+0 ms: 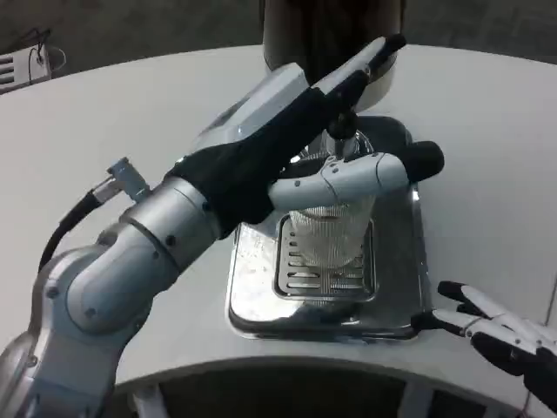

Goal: Grasp the cup under the faucet to collect the drink, then remove the cup.

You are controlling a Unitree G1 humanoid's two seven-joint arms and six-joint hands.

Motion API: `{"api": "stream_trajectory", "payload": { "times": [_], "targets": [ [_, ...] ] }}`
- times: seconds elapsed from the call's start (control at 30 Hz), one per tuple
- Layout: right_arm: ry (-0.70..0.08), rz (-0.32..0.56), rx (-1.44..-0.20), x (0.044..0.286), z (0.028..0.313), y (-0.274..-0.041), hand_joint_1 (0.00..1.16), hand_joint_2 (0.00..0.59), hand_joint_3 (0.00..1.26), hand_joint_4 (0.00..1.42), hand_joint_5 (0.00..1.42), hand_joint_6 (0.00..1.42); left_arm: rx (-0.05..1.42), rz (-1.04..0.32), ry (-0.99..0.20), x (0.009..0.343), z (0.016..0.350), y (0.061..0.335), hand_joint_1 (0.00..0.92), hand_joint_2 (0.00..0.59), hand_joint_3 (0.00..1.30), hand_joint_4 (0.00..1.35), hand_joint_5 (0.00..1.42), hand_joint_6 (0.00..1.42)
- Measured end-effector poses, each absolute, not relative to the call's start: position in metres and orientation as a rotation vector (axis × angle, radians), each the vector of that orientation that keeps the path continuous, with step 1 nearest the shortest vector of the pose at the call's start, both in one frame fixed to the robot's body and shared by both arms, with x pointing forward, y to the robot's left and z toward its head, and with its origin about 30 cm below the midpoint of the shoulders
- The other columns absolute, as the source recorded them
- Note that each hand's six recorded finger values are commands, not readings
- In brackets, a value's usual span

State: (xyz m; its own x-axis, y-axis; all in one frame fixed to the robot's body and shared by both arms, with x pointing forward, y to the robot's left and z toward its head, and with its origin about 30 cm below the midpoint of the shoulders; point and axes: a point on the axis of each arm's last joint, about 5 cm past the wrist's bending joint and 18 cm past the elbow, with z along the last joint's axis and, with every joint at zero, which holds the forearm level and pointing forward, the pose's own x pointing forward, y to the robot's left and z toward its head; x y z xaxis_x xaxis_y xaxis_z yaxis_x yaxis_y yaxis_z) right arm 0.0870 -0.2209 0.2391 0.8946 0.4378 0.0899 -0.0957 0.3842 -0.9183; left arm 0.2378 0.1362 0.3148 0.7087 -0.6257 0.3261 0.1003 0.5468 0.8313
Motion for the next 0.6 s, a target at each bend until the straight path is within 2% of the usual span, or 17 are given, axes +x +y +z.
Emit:
{"api": "stream_trajectory", "payload": {
  "times": [0.23, 0.5, 0.53, 0.6],
  "targets": [
    [-0.335, 0.348, -1.101, 0.0880, 0.2388, -0.2213, 0.43, 0.499, 0.17, 0.01, 0.09, 0.15, 0.972, -0.491, -0.675, 0.2415, 0.3172, 0.1321, 0.000, 0.006, 0.00, 0.00, 0.00, 0.06],
    [-0.325, 0.337, -1.030, 0.0911, 0.2399, -0.2232, 0.43, 0.499, 0.17, 0.02, 0.12, 0.15, 1.043, -0.517, -0.676, 0.2440, 0.3163, 0.1272, 0.000, 0.000, 0.00, 0.00, 0.00, 0.06],
    [-0.321, 0.335, -1.019, 0.0913, 0.2400, -0.2237, 0.43, 0.493, 0.17, 0.03, 0.12, 0.15, 1.046, -0.517, -0.677, 0.2442, 0.3165, 0.1273, 0.000, 0.000, 0.00, 0.00, 0.00, 0.06],
    [-0.314, 0.334, -0.989, 0.0919, 0.2397, -0.2247, 0.48, 0.426, 0.15, 0.03, 0.15, 0.16, 1.049, -0.519, -0.677, 0.2444, 0.3167, 0.1275, 0.000, 0.000, 0.00, 0.00, 0.00, 0.06]
  ]
}}
